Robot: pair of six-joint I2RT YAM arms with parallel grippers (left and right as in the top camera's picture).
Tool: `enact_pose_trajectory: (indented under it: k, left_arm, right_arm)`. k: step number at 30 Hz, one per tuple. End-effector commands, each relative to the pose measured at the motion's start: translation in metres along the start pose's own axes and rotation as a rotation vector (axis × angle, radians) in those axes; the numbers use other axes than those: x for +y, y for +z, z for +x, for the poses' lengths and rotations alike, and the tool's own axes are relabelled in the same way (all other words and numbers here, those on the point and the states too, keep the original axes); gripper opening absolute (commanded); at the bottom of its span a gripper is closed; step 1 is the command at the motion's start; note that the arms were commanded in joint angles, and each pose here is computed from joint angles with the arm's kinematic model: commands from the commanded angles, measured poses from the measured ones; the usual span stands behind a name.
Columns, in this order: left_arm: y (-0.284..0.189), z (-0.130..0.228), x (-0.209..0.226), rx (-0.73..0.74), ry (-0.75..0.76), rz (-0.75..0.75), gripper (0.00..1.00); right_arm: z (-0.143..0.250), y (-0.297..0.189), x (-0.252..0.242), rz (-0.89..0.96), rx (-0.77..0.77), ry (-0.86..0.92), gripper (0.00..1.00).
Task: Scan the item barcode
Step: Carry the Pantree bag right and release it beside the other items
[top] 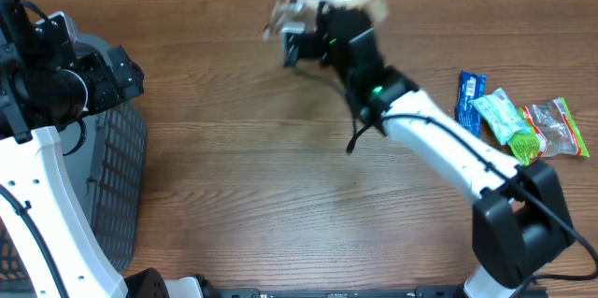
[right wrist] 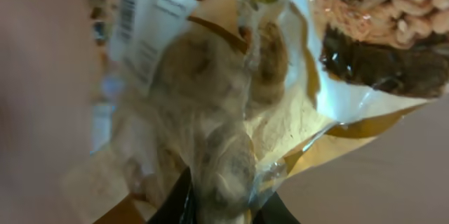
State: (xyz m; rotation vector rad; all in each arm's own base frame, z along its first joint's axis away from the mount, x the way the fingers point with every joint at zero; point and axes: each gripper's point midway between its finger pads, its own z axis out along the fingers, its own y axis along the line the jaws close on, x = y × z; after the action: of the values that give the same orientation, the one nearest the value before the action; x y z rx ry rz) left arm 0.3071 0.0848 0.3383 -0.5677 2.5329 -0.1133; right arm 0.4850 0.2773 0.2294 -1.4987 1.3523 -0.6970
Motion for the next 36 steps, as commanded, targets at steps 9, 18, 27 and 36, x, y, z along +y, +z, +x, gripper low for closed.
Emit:
enact_pose_trajectory:
  k: [9, 18, 27, 36]
  left_arm:
    - [-0.008, -0.002, -0.003, -0.025, -0.012, 0.012, 1.0]
    - [-0.008, -0.002, -0.003, -0.025, -0.012, 0.012, 1.0]
    - [-0.008, -0.002, -0.003, -0.025, -0.012, 0.012, 0.99]
    - [-0.008, -0.002, -0.003, -0.025, -0.012, 0.012, 1.0]
  right_arm:
    - [-0.049, -0.067, 0.115, -0.338, 0.269, 1.094, 0.04]
    - [-0.051, -0.112, 0.097, -0.614, 0.251, 1.454, 0.04]
    - [0.138, -0.129, 0.03, -0.366, 0.493, 2.022, 0.04]
    - [0.332, -0.168, 0.071, -0.004, 0.845, 2.337, 0.04]
